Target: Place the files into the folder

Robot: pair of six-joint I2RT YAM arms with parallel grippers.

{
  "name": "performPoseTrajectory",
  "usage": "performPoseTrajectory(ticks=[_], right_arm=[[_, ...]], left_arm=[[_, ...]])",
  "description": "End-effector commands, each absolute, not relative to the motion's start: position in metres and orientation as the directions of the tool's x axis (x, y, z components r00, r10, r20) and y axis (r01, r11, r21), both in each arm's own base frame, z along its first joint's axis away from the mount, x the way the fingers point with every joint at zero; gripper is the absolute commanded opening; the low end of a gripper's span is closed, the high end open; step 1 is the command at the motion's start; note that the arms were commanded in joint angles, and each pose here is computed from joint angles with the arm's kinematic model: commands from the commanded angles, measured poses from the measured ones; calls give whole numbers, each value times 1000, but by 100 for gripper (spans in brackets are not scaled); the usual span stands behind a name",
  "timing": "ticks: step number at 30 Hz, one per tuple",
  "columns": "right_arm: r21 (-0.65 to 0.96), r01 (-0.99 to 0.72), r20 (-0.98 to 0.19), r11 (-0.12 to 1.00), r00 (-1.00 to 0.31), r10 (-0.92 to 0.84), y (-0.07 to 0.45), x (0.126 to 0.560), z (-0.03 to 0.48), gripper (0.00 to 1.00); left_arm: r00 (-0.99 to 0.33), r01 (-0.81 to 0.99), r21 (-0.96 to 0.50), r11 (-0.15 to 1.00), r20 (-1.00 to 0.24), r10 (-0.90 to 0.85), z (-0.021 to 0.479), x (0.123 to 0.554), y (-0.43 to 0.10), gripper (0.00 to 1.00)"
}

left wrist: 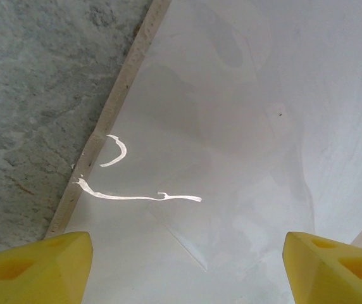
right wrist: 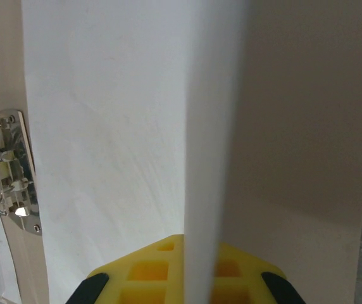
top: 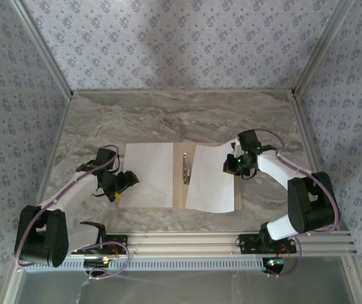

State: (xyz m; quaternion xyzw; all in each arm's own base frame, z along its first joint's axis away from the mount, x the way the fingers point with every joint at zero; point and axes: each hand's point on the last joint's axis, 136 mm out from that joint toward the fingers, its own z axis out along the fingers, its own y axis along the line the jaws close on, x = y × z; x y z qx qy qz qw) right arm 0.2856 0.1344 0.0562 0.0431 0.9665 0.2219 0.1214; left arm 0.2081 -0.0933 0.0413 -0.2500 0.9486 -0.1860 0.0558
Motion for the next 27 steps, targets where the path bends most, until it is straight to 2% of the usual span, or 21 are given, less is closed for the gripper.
performPoseTrajectory(ticks=[1, 10, 27], right_arm=[[461, -10, -274, 887, -953, 132, 137, 294, 65, 0], [420, -170, -418, 891, -908, 23, 141, 305, 81, 0], [396, -383, -568, 834, -816, -105, 154, 295, 94, 0]], left_arm=[[-873, -442, -410, 798, -7, -487, 48, 214, -97, 79], [-872, -442, -423, 791, -2, -489, 50, 217, -99, 79], [-872, -446, -418, 791, 6, -489, 48, 214, -98, 79]])
